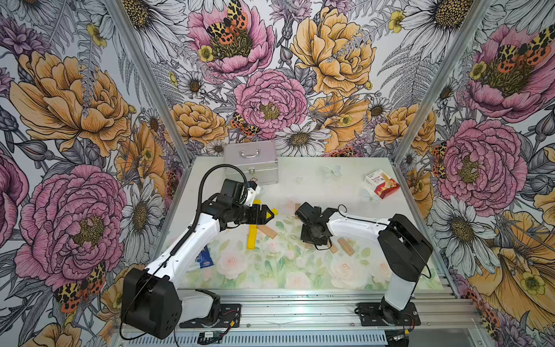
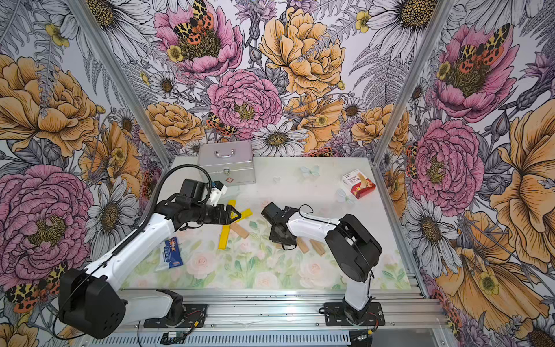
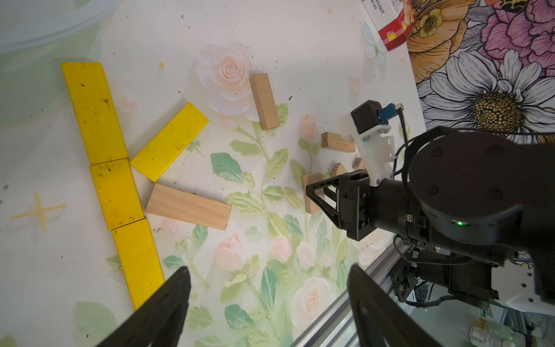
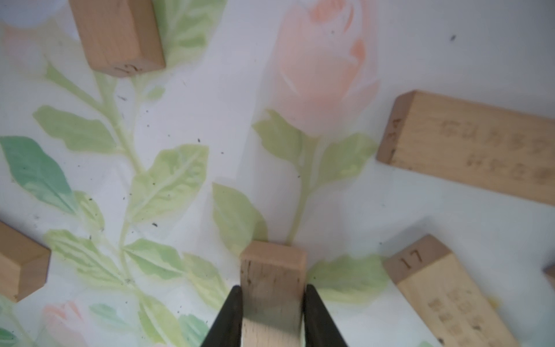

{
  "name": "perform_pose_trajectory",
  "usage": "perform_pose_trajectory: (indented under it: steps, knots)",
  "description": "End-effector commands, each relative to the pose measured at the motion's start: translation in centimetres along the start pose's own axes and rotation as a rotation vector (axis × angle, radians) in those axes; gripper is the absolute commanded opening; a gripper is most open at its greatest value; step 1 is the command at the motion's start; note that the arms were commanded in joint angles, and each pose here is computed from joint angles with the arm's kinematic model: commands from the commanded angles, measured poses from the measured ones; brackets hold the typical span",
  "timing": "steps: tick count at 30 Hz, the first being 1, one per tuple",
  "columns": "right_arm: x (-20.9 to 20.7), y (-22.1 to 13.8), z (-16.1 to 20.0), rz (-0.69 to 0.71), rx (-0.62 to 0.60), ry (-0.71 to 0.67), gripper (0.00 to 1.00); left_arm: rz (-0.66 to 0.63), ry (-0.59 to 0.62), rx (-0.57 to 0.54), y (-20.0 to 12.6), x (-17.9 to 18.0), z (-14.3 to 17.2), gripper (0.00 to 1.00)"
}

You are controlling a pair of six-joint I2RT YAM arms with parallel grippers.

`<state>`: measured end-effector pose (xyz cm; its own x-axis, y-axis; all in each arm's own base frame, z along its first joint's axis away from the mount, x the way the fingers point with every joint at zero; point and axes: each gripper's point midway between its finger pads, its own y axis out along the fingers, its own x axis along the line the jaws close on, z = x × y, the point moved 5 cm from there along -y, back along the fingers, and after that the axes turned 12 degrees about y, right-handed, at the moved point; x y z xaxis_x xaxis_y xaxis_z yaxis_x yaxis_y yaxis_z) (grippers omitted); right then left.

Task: Assemble the letter k with building blocks
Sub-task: Assemble the building block at the center of the board.

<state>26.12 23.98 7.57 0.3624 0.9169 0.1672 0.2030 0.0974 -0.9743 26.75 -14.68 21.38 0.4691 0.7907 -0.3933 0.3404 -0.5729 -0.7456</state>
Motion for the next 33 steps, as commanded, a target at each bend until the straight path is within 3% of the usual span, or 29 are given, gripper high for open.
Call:
perform_pose_trajectory:
  steps: [1,7,17,20,21,33]
  knots:
    - [0.4,-1.0,-0.7,0.022,-0.054,-0.073,0.17,0.0,0.002,-0.026,-0.2,0.5,-0.3,0.83]
    - [2.2,-1.6,-1.7,-0.003,-0.096,-0.161,0.16,-0.006,-0.012,-0.014,0.1,1.0,-0.2,0.83]
    - [4.3,-0.7,-2.8,-0.066,-0.098,-0.174,0.16,0.074,-0.035,0.044,1.6,0.9,0.4,0.85]
    - [4.5,0.1,-3.1,-0.081,-0.099,-0.167,0.16,0.073,-0.037,0.048,1.7,1.0,0.5,0.88]
    - [4.7,0.2,-3.1,-0.086,-0.101,-0.168,0.16,0.078,-0.037,0.048,1.8,1.0,0.4,0.99]
    - [5.8,0.7,-3.5,-0.121,-0.1,-0.179,0.15,0.081,-0.058,0.065,2.3,1.5,0.6,0.99]
